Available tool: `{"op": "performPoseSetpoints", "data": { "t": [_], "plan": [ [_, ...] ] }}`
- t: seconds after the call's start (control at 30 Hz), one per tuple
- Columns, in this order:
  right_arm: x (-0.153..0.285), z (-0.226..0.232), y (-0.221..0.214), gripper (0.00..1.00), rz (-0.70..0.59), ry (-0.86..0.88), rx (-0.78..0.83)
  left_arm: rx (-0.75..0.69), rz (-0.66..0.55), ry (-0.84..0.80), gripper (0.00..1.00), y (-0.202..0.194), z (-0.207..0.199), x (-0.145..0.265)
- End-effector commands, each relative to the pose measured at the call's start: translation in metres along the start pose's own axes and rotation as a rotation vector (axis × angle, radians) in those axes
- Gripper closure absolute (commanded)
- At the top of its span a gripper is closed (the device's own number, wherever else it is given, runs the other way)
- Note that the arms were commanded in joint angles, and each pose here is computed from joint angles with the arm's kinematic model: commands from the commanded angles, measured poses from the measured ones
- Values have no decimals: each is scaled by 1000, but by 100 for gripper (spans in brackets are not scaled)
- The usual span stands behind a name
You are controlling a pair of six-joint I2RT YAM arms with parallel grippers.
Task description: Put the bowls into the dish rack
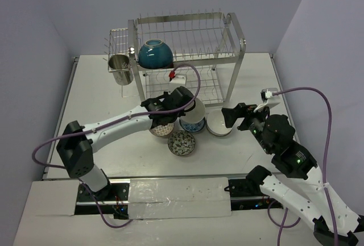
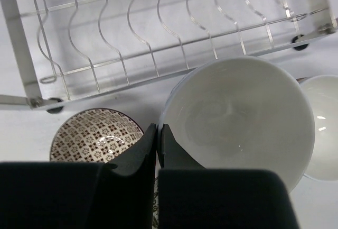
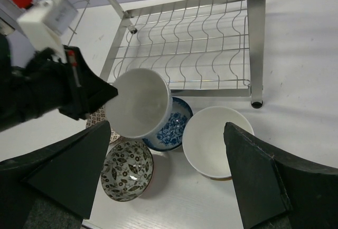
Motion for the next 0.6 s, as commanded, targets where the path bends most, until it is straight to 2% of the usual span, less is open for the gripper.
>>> {"op": "performPoseSetpoints", "data": {
  "t": [0.0, 0.13, 0.17, 0.3, 0.47, 0.5, 0.57],
  "plan": [
    [-2, 3, 12, 5, -55, 6, -7, -2, -140, -133, 100, 44, -16, 35],
    [1, -1, 17, 5, -80, -29, -11, -87, -186, -271, 100, 55, -21, 67],
    [3, -3, 19, 5, -91, -47, -13, -153, -206, -305, 100, 55, -24, 77],
    [16, -9, 28, 4, -150, -70, -32, -225, -314, -393, 100, 79, -26, 115],
    [36, -19, 40, 0, -249, -113, -64, -316, -456, -414, 100, 119, -27, 153],
    [37, -22, 40, 0, -252, -135, -56, -296, -495, -424, 100, 134, -30, 165],
    [41, -26, 39, 0, -250, -155, -50, -354, -543, -423, 100, 149, -31, 177]
  ]
}}
Point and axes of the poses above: each gripper's point midway between its finger pads, its own x axis back along the fingers, its own z axis along the line the jaws close on, y = z × x, the point moved 9 cm from there along x, back along the fingers, and after that the axes turned 11 degrees about x, right-handed, at the moved point
